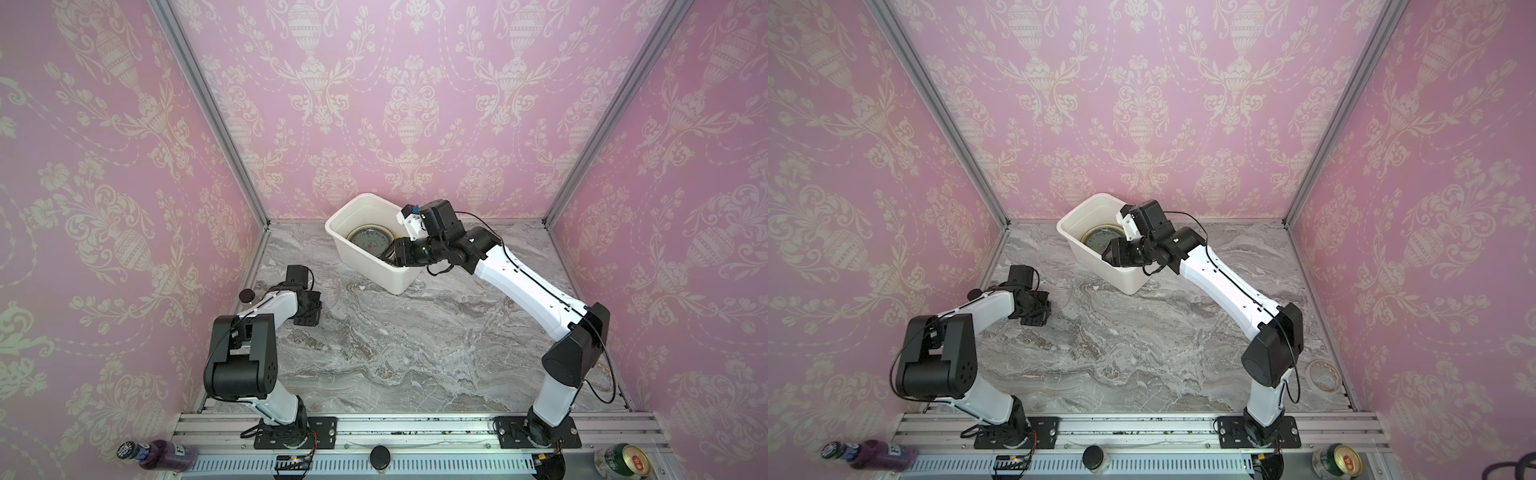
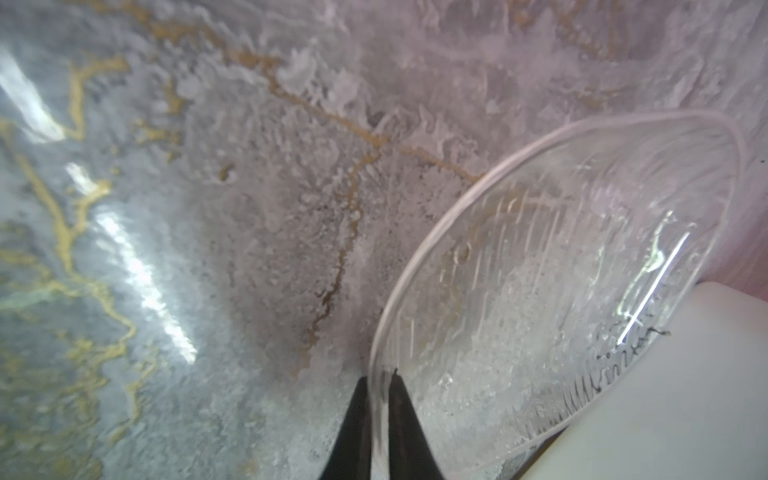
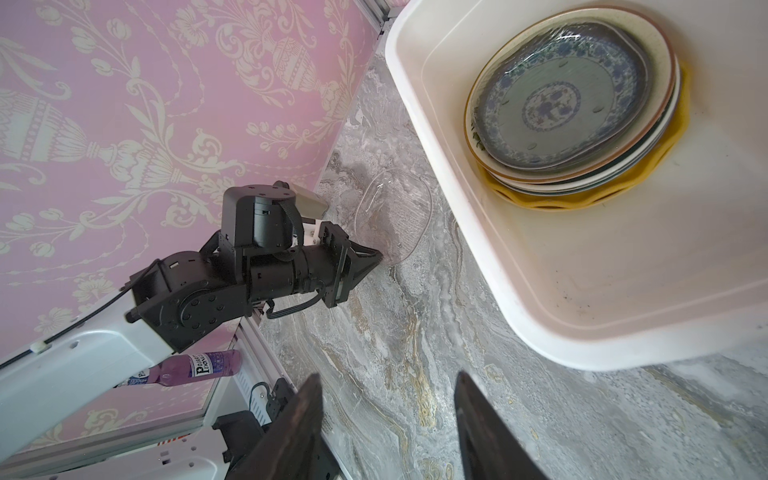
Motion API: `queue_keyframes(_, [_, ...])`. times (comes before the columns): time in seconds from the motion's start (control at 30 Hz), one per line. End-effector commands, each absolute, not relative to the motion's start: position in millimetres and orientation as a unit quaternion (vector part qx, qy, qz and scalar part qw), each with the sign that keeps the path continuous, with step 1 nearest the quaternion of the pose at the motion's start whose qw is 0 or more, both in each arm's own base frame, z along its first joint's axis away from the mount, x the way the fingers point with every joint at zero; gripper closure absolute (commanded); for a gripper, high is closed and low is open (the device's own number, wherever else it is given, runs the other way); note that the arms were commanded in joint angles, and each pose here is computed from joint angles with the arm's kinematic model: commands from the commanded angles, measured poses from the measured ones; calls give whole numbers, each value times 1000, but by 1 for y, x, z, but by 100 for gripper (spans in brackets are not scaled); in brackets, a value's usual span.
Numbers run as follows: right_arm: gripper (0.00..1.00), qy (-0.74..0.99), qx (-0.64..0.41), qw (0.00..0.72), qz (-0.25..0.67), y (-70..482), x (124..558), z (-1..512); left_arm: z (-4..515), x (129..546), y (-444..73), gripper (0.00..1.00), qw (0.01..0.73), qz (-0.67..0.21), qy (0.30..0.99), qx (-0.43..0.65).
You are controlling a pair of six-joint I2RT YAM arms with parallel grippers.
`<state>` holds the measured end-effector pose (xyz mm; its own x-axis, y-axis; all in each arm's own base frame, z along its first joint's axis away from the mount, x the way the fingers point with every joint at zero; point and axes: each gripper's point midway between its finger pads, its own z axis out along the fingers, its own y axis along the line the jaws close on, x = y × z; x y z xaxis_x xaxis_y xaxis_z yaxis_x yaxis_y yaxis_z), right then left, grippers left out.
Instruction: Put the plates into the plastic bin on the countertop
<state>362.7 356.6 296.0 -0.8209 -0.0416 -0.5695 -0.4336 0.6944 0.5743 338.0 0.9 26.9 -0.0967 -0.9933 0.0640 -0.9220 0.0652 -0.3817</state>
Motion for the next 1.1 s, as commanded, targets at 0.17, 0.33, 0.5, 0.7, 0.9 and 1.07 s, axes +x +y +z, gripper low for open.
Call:
queue_keyframes(0.17, [48, 878, -126, 273, 372, 355, 367, 307, 58, 321, 0, 96, 129, -165, 777, -594])
queue_keyframes(0.33, [48, 874, -118, 284, 376, 351, 369, 320, 101, 300, -6, 97, 153, -167, 835, -501])
queue_keyframes(0.5, [47, 864, -118, 295, 390, 346, 373, 340, 153, 273, -23, 99, 171, -191, 889, -379])
queue_keyframes(0.7, [46, 847, -154, 280, 426, 351, 373, 359, 207, 245, -56, 100, 180, -259, 914, -254])
queue_keyframes(0.9, [44, 860, -193, 236, 409, 354, 365, 344, 251, 231, -91, 100, 183, -340, 906, -174])
queue_keyframes(1.07, [44, 869, -215, 209, 394, 360, 347, 323, 271, 232, -104, 100, 190, -354, 905, -139])
